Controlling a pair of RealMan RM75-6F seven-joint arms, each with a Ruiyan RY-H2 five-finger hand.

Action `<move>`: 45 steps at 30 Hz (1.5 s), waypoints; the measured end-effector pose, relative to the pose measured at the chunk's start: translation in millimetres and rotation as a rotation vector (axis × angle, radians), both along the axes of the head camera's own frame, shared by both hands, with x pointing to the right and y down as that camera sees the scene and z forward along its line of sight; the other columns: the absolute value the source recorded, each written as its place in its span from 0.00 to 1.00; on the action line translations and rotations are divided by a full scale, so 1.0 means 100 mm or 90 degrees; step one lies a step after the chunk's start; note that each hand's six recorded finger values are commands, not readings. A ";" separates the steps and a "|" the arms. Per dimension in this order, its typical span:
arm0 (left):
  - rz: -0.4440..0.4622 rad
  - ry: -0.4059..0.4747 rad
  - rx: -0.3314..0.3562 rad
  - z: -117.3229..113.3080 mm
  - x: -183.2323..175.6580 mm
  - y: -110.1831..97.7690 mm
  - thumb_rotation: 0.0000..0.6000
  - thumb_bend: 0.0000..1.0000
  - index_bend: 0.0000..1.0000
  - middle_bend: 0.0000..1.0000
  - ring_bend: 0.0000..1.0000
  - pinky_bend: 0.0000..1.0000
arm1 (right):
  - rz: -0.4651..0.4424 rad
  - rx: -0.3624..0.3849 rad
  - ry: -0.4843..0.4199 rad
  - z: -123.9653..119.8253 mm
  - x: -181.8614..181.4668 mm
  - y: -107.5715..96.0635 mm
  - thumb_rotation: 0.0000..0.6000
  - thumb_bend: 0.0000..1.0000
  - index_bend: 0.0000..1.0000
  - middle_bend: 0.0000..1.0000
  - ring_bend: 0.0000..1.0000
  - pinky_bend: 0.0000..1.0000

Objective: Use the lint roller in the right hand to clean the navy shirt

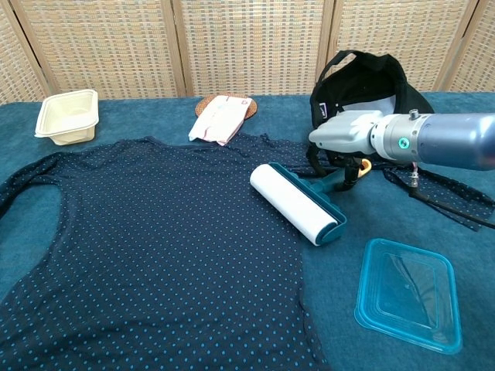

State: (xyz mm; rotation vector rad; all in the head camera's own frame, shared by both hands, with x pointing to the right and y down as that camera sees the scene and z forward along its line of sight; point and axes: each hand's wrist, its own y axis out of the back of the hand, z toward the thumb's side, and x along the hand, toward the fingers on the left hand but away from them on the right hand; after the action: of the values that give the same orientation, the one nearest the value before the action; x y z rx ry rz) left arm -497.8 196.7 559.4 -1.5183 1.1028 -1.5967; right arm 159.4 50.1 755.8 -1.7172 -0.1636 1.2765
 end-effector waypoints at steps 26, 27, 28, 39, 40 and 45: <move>0.001 0.028 -0.017 0.03 0.02 0.01 1.00 0.00 0.00 0.00 0.00 0.00 | 0.042 0.010 -0.079 -0.65 -0.06 -0.11 1.00 0.75 0.72 1.00 1.00 1.00; 0.001 0.031 -0.019 0.03 0.02 0.01 1.00 0.00 0.00 0.00 0.00 0.00 | 0.048 0.009 -0.080 -0.69 -0.07 -0.11 1.00 0.75 0.72 1.00 1.00 1.00; 0.001 0.033 -0.020 0.03 0.02 0.01 1.00 0.00 0.00 0.00 0.00 0.00 | 0.053 0.008 -0.080 -0.72 -0.08 -0.11 1.00 0.76 0.73 1.00 1.00 1.00; -0.005 0.067 -0.043 0.07 -0.01 -0.01 1.00 0.00 0.00 0.00 0.00 0.00 | 0.168 0.010 -0.050 -0.98 -0.41 -0.13 1.00 0.83 0.74 1.00 1.00 1.00; -0.006 0.068 -0.044 0.07 -0.01 -0.01 1.00 0.00 0.00 0.00 0.00 0.00 | 0.180 0.011 -0.040 -0.99 -0.45 -0.12 1.00 0.83 0.74 1.00 1.00 1.00; -0.010 0.071 -0.049 0.08 -0.04 -0.03 1.00 0.00 0.00 0.00 0.00 0.00 | 0.193 0.026 0.016 -1.05 -0.87 -0.03 1.00 0.84 0.74 1.00 1.00 1.00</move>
State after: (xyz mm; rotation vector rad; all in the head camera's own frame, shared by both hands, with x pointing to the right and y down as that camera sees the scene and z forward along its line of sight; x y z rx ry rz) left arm -501.7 194.2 567.9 -1.6709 1.1279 -1.5983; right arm 72.3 47.1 650.3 -1.6838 -0.4461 1.5029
